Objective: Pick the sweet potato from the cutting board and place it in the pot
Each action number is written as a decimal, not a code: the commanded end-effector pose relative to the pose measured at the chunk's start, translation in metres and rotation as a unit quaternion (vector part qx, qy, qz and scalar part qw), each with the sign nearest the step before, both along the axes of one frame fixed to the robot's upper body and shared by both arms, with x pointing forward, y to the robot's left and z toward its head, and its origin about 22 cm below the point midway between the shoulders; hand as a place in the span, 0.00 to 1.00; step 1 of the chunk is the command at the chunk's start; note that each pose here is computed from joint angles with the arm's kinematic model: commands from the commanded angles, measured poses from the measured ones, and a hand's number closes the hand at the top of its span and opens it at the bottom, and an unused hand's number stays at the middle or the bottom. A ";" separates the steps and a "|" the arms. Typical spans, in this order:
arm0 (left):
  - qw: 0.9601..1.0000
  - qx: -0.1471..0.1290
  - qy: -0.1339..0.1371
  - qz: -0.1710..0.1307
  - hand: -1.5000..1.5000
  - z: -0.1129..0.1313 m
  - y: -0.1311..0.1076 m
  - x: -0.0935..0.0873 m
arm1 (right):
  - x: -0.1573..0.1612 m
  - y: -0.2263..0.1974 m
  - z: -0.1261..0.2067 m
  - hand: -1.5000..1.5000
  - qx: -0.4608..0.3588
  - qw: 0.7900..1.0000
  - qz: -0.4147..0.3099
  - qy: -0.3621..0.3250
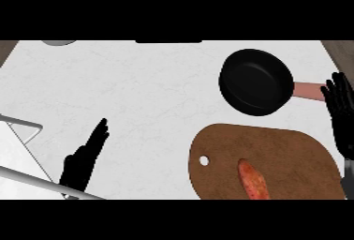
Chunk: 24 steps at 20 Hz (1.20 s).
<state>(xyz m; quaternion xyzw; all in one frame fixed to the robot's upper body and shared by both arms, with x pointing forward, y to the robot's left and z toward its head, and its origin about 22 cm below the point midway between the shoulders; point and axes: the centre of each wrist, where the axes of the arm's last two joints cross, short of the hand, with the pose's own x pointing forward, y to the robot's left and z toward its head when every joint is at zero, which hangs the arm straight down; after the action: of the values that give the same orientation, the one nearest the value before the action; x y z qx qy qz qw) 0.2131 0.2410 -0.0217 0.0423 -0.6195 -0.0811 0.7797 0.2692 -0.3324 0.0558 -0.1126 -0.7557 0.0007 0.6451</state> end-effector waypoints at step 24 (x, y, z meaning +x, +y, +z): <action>0.973 0.121 0.039 0.192 0.50 -0.005 0.071 0.002 | -0.096 0.061 0.028 0.00 -0.386 0.921 0.008 0.059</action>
<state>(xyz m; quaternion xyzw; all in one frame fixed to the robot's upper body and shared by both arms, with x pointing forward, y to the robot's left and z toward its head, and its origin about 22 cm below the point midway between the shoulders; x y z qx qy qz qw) 0.2098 0.2325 -0.0375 0.1131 -0.5990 0.0297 0.7922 0.1858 -0.2665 0.0731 -0.3115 -0.7104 0.2503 0.5793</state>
